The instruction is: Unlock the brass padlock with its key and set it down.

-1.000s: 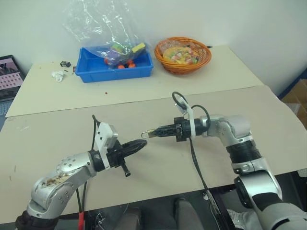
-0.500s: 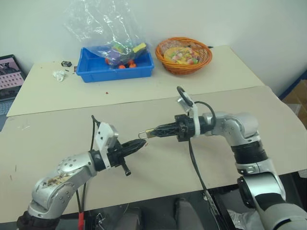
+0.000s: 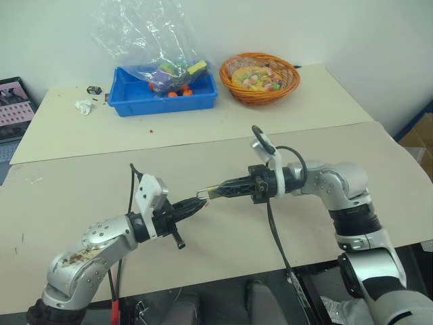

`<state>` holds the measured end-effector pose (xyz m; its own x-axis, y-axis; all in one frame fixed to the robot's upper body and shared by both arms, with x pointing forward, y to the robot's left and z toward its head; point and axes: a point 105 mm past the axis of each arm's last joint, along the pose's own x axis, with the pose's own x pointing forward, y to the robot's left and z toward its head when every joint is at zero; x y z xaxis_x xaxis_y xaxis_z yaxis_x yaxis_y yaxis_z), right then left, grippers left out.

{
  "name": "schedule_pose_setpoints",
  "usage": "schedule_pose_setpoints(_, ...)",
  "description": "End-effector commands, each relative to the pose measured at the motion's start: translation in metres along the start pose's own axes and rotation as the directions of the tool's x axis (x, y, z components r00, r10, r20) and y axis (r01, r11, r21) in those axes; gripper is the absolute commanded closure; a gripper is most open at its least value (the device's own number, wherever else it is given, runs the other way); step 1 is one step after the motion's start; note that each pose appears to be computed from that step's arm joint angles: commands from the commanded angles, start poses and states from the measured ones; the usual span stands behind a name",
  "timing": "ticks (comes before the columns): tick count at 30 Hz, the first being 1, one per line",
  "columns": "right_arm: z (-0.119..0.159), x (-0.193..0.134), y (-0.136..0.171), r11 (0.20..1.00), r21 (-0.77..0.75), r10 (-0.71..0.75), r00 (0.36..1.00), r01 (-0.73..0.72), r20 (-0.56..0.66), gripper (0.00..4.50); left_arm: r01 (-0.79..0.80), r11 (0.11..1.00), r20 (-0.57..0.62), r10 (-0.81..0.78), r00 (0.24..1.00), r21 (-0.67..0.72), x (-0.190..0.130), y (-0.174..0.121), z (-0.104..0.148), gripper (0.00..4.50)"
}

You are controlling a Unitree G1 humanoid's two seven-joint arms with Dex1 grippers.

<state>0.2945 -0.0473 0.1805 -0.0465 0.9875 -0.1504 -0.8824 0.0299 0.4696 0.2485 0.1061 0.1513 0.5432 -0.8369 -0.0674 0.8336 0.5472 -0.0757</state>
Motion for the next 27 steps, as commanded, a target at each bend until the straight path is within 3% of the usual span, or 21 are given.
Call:
schedule_pose_setpoints(1, 0.005, 0.002, 0.014, 0.998, -0.037, 0.051, 0.999, -0.051, 0.007, 4.26, -0.002, 0.999, 0.042, 0.001, 0.999, 0.038, -0.001, 0.0, 0.013, 4.45)
schedule_pose_setpoints(15, 0.007, 0.007, 0.029, 0.993, -0.061, 0.098, 0.995, -0.097, 0.001, 4.26, -0.016, 0.999, 0.043, 0.014, 0.999, 0.04, -0.001, 0.003, 0.013, 4.45)
schedule_pose_setpoints(27, 0.019, 0.01, 0.004, 0.999, -0.031, -0.008, 0.999, 0.01, 0.048, 4.26, -0.03, 0.999, 0.045, 0.029, 0.999, 0.036, 0.0, 0.008, 0.012, 4.45)
